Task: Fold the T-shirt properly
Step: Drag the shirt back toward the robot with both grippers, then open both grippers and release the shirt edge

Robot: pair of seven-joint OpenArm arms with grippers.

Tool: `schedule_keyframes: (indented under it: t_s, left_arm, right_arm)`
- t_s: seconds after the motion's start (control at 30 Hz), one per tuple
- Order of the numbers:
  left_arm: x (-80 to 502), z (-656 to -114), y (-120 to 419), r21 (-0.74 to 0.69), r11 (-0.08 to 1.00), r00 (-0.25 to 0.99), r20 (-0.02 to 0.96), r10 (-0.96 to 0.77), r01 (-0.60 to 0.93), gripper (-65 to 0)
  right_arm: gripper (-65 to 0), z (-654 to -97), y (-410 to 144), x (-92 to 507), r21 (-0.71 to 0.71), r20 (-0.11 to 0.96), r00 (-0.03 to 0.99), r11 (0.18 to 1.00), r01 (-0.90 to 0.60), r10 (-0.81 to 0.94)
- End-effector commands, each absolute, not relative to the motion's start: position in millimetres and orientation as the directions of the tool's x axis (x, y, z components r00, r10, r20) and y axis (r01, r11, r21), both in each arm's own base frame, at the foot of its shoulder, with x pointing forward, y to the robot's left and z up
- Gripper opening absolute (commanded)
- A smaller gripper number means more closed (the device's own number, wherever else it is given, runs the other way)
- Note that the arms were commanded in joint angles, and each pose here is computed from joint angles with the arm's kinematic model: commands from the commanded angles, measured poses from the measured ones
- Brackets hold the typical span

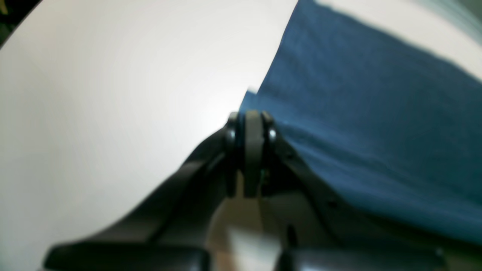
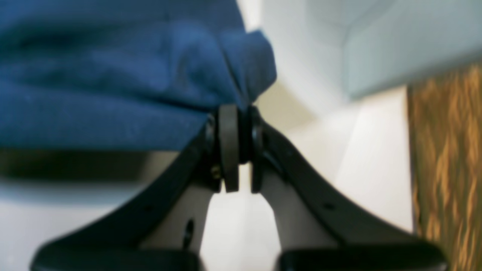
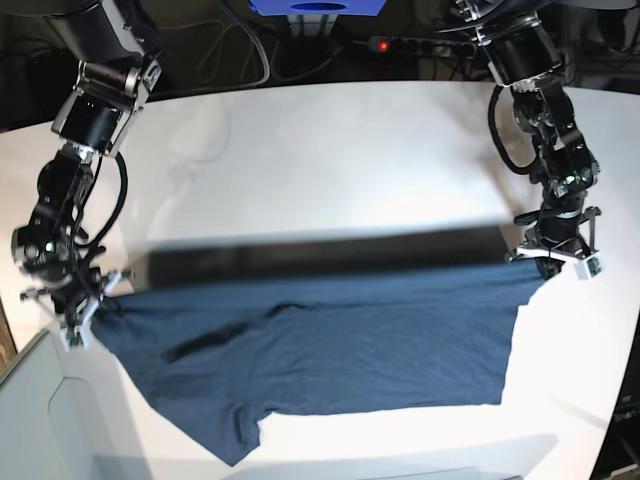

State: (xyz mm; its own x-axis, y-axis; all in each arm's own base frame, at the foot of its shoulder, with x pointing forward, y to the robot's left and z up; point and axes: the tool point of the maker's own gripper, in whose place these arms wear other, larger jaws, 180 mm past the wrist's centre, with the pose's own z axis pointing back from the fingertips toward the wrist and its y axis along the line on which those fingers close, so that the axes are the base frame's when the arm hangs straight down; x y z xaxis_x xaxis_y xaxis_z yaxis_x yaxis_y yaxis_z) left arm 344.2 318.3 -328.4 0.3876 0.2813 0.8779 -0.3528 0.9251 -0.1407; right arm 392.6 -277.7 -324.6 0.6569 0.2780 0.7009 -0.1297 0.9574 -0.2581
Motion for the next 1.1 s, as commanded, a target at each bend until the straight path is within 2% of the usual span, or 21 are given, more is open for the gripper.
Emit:
schedule_keyframes:
  t_s: [0.0, 0.3, 0.53, 0.73, 0.9, 1.07]
  left_arm:
    - [349.6, -310.8, 322.6, -0.135, 0.927, 0.338, 0.905, 0.259, -0.349, -65.0]
    - [306.6, -339.0, 317.0, -0.087, 0.933, 0.425, 0.873, 0.239, -0.348, -65.0]
    - [266.4, -342.8, 304.2, -0.045, 0.944, 0.469, 0.859, 0.204, -0.328, -65.0]
    - [225.1, -368.1, 302.9, -0.005, 0.945, 0.561, 0.804, 0.199, -0.327, -65.0]
    - [197.1, -384.3, 297.9, 0.003, 0.944, 0.612, 0.762, 0.212, -0.331, -65.0]
    - [171.8, -397.3, 295.6, 0.017, 0.942, 0.658, 0.72, 0.221, -0.335, -65.0]
  right_arm:
    - [-64.9, -295.7, -280.5, 402.2, -0.289, 0.755, 0.584, 0.951, -0.111, 0.298]
    - [-64.9, -322.3, -280.6, 333.6, -0.366, 0.671, 0.64, 0.918, -0.153, 0.375]
    - [-64.9, -351.2, -296.7, 288.3, -0.355, 0.61, 0.715, 0.925, -0.139, 0.341]
    - [-64.9, -382.3, -300.6, 242.3, -0.341, 0.52, 0.783, 0.924, -0.174, 0.34]
    - [-64.9, -394.9, -298.0, 219.5, -0.328, 0.5, 0.793, 0.924, -0.199, 0.348]
    - [-64.9, -378.5, -301.9, 202.8, -0.369, 0.49, 0.785, 0.906, -0.207, 0.379]
